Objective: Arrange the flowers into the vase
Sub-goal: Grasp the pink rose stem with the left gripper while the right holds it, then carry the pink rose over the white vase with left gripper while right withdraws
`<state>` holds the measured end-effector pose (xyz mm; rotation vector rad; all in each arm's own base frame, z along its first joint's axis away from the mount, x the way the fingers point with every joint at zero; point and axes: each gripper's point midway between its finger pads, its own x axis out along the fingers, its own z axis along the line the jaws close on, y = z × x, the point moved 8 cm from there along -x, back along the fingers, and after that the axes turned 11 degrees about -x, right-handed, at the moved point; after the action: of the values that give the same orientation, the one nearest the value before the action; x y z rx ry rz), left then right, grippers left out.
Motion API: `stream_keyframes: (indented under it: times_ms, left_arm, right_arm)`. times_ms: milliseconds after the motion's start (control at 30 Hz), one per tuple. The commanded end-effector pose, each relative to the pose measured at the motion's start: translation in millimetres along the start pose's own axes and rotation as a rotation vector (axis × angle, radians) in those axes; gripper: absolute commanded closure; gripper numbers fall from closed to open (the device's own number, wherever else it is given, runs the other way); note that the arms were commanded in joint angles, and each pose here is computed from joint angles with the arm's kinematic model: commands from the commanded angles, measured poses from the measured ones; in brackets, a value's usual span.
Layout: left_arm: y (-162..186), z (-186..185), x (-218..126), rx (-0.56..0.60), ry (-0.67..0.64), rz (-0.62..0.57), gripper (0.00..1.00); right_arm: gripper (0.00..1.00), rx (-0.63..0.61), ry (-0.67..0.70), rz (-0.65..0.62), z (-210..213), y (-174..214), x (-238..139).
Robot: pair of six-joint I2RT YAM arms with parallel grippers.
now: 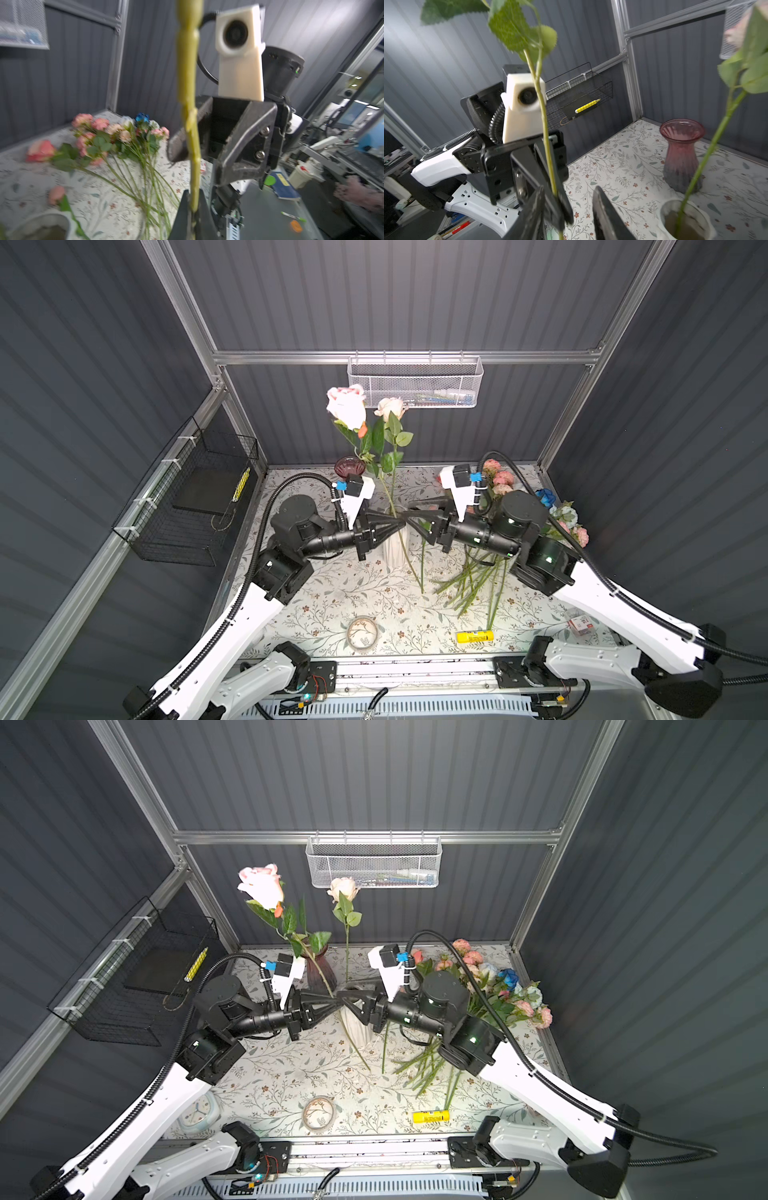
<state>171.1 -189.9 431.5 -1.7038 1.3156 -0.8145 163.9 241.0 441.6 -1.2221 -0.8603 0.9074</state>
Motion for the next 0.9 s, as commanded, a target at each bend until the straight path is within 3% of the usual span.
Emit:
stream_keyframes:
  times_ms: [0, 267, 433, 800, 867]
  left_arm:
    - [-23, 7, -2, 0.147, -0.182, -0.062, 1.00]
    - [-75, 20, 20, 0.335, -0.312, -0.142, 1.00]
    - [-87, 36, 28, 0.390, -0.436, -0.145, 1.00]
    - [-51, 79, 43, 0.273, -0.533, -0.046, 1.00]
    - [-30, 96, 47, 0.226, -0.567, -0.001, 1.00]
  right_arm:
    - [0.58, -0.069, 0.141, -0.058, -5, -9, -29]
    - [0.57, -0.111, 0.236, -0.100, -1, -13, -74]
    - [0.57, -0.117, 0.254, -0.109, 1, -11, -88]
    - [0.56, -0.122, 0.297, -0.092, -3, 0, -95]
    - [0.56, -0.117, 0.303, -0.088, -4, 3, -94]
